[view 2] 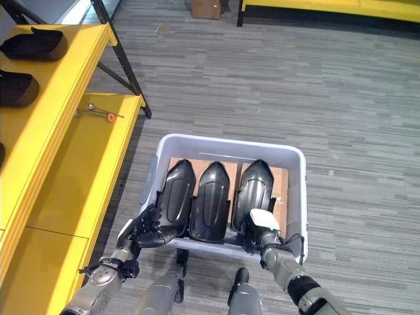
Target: Move parts from the plastic box to the shelf.
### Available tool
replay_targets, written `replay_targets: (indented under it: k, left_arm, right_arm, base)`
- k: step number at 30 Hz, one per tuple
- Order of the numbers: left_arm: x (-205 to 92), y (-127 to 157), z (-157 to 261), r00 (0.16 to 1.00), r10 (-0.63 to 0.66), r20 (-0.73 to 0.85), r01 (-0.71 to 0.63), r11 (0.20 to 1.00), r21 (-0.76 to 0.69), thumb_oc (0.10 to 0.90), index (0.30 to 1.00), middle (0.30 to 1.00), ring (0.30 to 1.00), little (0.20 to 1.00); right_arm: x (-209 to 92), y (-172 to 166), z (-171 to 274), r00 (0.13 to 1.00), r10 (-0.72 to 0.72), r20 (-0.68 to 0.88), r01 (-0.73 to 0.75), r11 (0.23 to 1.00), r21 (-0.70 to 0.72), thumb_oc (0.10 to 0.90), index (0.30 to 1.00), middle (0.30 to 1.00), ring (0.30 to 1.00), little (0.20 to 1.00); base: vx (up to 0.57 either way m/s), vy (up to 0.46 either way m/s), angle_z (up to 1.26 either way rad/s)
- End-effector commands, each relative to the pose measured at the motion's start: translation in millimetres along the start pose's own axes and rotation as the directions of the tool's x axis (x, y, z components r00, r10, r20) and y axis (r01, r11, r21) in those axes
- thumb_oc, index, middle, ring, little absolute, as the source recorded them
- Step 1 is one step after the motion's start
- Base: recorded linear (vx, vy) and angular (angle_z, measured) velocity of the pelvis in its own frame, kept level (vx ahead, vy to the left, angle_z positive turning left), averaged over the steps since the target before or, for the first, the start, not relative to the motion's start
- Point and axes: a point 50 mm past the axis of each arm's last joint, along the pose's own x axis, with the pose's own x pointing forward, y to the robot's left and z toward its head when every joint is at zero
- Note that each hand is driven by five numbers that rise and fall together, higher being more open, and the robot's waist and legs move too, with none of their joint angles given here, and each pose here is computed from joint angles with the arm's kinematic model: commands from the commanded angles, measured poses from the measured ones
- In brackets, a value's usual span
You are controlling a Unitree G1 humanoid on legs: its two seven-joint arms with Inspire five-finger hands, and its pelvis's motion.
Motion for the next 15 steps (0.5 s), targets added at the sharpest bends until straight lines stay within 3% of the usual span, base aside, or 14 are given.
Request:
replay_targets:
  k: [1, 15]
  left_arm:
    - [6, 5, 40, 0.984, -0.017, 0.177, 0.01, 0.999, 0.042, 0.9, 1.0, 1.0, 1.0, 1.0]
    - [-8, 17, 17, 0.994, 0.033, 0.102, -0.036, 0.999, 0.027, 0.9, 1.0, 1.0, 1.0, 1.0]
  right_arm:
    - [3, -24, -5, 0.997, -0.083, 0.003, 0.083, 0.996, 0.011, 0.4, 0.3, 0.3, 0.3, 0.3]
    - [-17, -68, -17, 0.959, -0.281, 0.033, 0.279, 0.959, 0.055, 0.4, 0.3, 0.3, 0.3, 0.3]
  base:
    - [0.03, -0.034, -0.16]
    - [0.06, -0.023, -0.07]
